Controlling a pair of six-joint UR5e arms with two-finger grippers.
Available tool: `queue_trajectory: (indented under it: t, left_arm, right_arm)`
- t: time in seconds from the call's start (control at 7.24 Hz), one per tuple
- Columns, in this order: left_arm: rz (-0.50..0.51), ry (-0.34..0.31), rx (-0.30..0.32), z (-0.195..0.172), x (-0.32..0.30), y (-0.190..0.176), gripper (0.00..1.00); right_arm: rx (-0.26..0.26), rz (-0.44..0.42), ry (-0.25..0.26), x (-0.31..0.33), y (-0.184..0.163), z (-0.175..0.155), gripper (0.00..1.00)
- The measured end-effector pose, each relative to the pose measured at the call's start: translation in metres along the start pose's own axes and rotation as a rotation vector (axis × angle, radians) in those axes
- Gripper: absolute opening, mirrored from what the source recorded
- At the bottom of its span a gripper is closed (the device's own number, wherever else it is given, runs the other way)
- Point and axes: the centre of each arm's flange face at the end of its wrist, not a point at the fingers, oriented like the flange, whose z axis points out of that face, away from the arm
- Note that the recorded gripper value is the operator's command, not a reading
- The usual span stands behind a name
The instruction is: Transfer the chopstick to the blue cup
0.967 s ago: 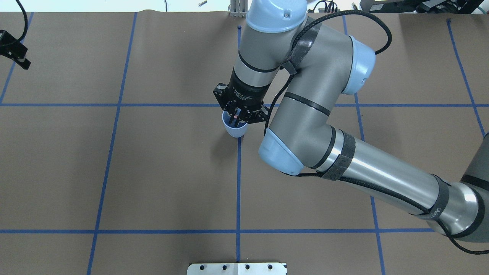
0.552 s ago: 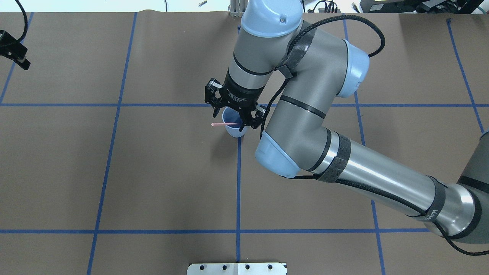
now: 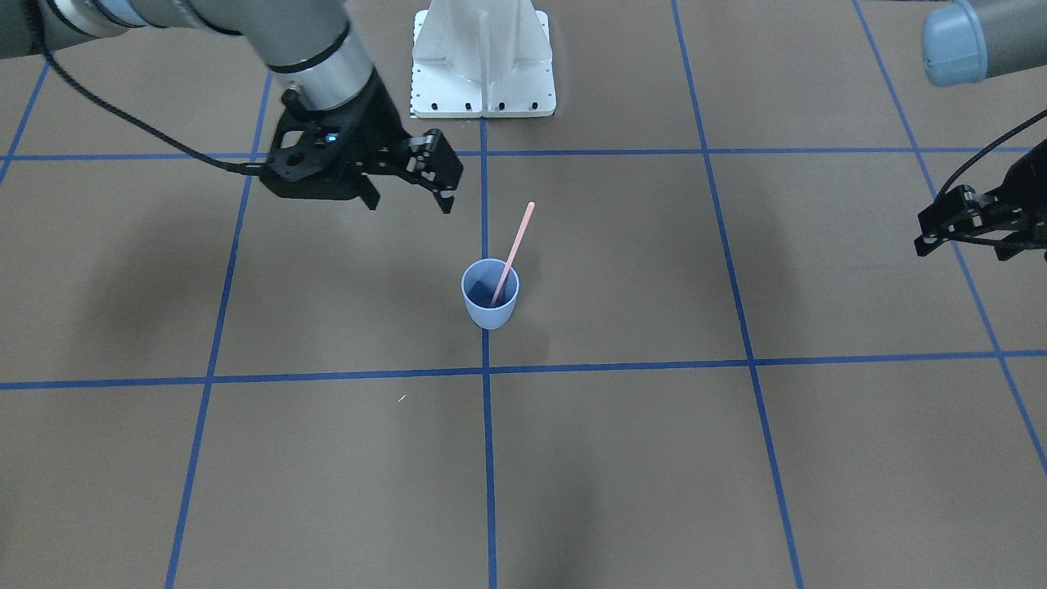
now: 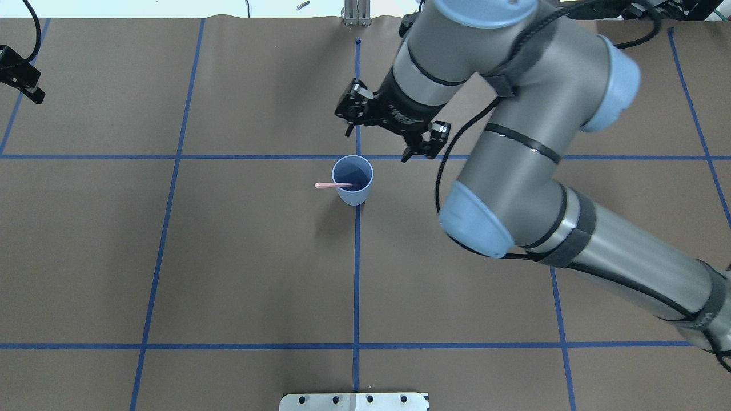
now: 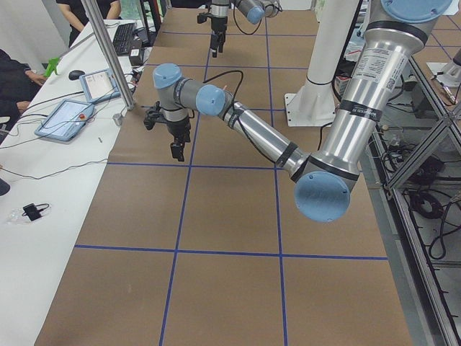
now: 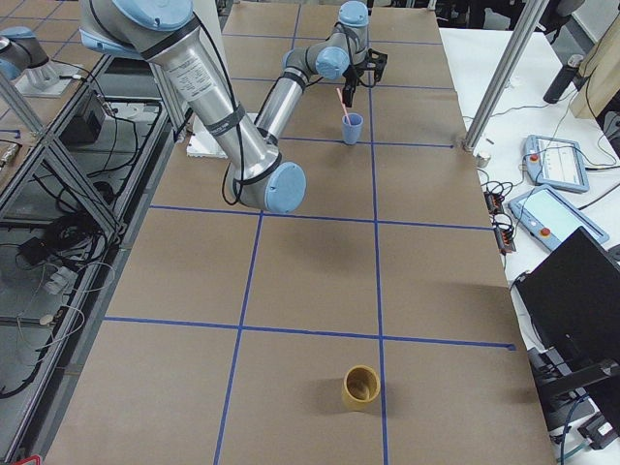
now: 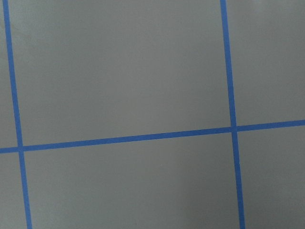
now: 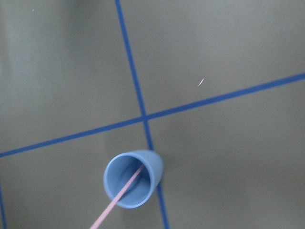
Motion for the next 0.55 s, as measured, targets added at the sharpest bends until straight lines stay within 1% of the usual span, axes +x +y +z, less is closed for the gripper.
queue_trajectory:
  t: [0.14,0.28,0.41,0.55]
  left_arm:
    - [0.005,0.002,0.008,-0.001,0.0,-0.001,0.99]
    - [0.016,0.002,0.014,-0.003,-0.003,-0.002,0.99]
    - [0.024,-0.001,0.018,-0.005,-0.01,-0.004,0.99]
    - [0.017,-0.004,0.022,-0.008,-0.019,-0.006,0.99]
  right_arm:
    - [0.038,-0.065,0.04,0.052,-0.031,-0.012,1.0]
    - [0.054,-0.136,0.092,0.107,-0.06,-0.019,1.0]
    - [0.047,-0.212,0.144,0.164,-0.091,-0.024,1.0]
    - [0.028,-0.27,0.183,0.221,-0.123,-0.034,1.0]
